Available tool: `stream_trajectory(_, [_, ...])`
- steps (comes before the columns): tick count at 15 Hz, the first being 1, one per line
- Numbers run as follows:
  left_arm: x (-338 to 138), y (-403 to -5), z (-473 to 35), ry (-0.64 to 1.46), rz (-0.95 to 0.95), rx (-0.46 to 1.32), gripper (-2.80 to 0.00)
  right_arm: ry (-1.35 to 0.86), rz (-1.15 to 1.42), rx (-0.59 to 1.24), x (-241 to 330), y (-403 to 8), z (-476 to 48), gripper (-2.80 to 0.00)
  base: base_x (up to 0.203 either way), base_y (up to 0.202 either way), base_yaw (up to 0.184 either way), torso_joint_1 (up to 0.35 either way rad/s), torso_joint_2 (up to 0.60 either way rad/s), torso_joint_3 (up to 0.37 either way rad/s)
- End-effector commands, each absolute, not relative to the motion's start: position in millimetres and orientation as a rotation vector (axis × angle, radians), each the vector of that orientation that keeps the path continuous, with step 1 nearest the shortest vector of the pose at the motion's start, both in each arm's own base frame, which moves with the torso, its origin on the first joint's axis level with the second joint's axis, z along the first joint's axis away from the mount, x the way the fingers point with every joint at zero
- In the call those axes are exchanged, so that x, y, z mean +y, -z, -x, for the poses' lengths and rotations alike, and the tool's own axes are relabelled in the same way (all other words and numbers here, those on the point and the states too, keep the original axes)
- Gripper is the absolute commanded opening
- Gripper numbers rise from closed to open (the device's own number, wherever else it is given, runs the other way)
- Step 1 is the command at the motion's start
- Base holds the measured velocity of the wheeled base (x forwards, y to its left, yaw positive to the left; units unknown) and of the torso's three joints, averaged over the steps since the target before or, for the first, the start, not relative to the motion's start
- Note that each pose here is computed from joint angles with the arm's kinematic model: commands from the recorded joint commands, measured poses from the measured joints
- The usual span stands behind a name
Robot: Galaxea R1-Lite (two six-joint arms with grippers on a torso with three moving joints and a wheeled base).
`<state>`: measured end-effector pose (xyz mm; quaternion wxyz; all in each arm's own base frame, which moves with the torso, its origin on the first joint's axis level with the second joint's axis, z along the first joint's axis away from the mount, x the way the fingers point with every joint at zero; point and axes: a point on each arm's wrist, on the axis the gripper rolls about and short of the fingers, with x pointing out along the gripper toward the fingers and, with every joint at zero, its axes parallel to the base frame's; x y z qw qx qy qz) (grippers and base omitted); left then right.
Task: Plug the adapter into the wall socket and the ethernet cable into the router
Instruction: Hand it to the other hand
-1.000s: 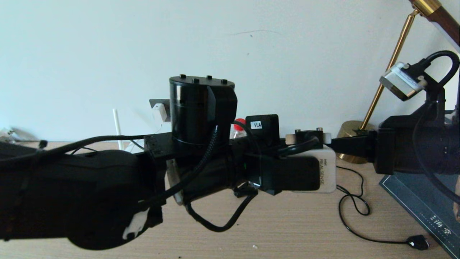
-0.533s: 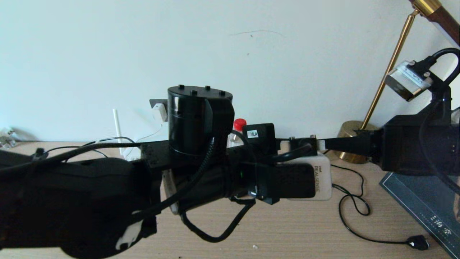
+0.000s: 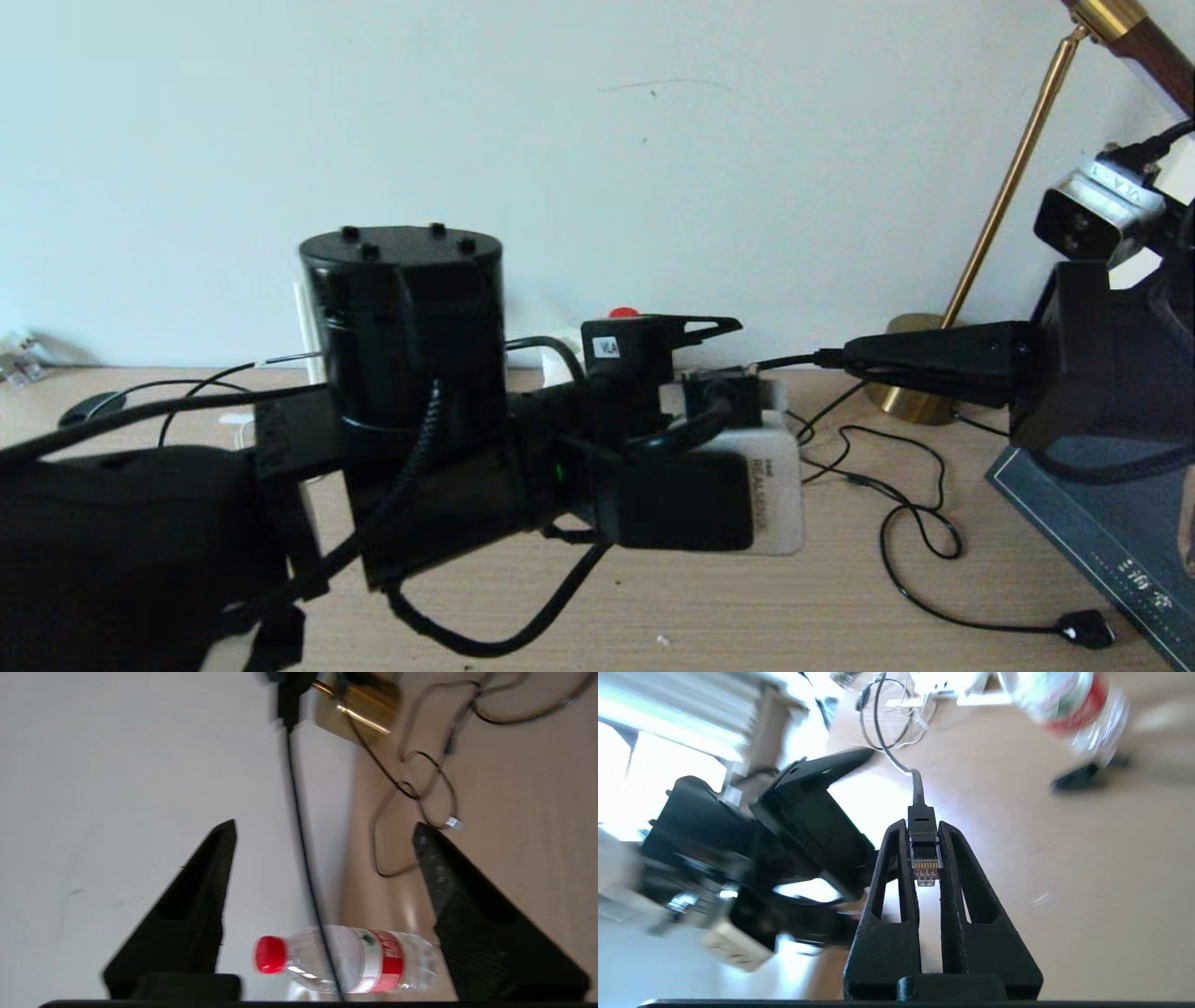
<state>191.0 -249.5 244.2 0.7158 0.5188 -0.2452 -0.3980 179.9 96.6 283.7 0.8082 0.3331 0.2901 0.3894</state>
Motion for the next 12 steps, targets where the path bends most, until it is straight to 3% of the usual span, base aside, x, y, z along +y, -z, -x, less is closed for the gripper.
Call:
stream_trajectory(1, [-241.9,-245.4,-189.5,0.873,-1.133,-0.602,0.0,-0.821,-0.806,0.72,95.3,-283.7,-175.2,-2.8,0.0,0.0,0.0,0.0,0.0,0.0])
stream_trajectory(6, [-249.7,-244.1,-200.6,0.896,-1.115,-0.701,0.0,-0.825,-1.068,0.975,101.9,-280.2,-185.2,-2.8,0.0,0.0,0.0,0.0,0.0,0.0])
stream_trajectory(12, [-248.5,-245.9,-202.3,0.937,-1.148,-0.805,0.0,-0.869,-1.183,1.133,102.0,-280.7,-203.3,-2.8,0.0,0.0,0.0,0.0,0.0,0.0])
